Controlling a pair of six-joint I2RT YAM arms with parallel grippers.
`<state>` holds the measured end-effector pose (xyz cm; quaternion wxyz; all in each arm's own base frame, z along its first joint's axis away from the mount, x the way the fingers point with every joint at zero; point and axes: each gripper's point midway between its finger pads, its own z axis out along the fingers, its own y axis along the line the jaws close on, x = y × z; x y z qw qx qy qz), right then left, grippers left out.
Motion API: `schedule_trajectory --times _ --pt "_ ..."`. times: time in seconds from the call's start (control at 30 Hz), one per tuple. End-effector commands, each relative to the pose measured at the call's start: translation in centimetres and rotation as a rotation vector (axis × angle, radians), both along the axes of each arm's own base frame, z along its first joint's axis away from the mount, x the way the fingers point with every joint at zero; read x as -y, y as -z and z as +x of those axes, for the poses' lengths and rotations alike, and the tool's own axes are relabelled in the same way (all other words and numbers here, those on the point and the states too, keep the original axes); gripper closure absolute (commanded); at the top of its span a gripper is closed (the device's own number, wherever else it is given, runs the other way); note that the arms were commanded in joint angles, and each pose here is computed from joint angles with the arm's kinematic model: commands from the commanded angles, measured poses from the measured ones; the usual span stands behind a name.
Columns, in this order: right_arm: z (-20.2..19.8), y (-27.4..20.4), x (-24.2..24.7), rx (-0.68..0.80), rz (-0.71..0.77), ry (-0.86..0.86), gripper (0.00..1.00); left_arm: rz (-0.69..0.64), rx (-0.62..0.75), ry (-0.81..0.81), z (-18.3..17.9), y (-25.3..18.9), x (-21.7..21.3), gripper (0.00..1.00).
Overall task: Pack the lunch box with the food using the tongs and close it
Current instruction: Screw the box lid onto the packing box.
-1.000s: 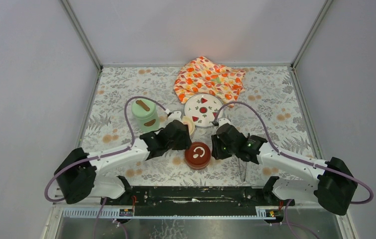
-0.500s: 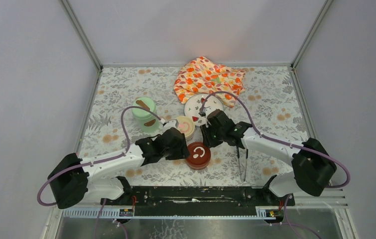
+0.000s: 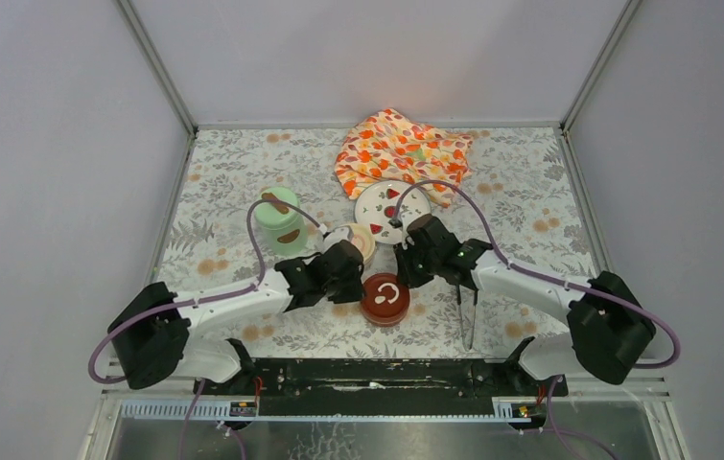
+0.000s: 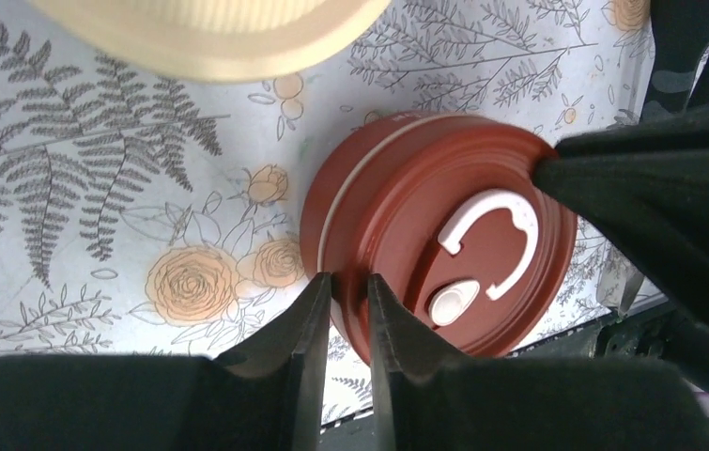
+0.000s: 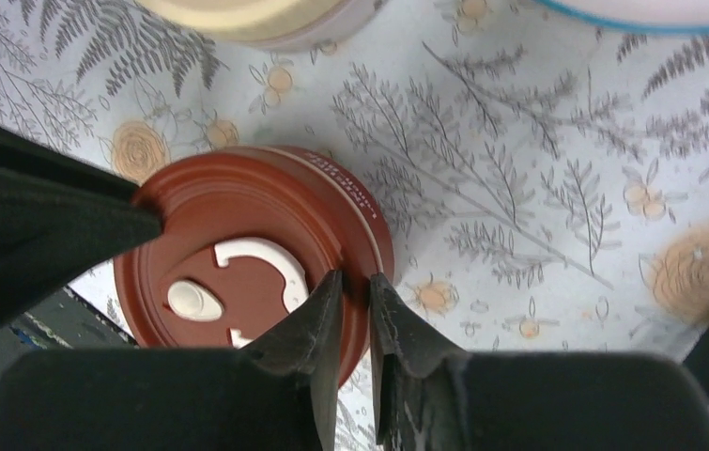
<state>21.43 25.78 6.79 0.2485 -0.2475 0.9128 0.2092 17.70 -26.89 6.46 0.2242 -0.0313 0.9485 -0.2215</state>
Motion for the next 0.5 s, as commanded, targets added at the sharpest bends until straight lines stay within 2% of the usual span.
schedule_trajectory --times 0.0,0.3,0.4,0.47 --pt "-3.4 0.0 0.1 -0.079 0.067 0.013 0.85 0.090 0.039 0.024 1.3 1.7 0.2 0.80" --pt "-7.2 1.2 1.7 -0.108 0.053 0.133 0.82 0.159 0.184 0.030 4.9 0.8 1.2 0.80" --pt "-7.7 0.7 1.6 -0.115 0.079 0.136 0.79 0.162 0.223 0.039 5.7 0.1 1.5 0.77" --pt "-7.7 0.1 1.8 -0.096 0.085 0.137 0.77 0.165 0.238 0.049 5.8 -0.5 1.4 0.72"
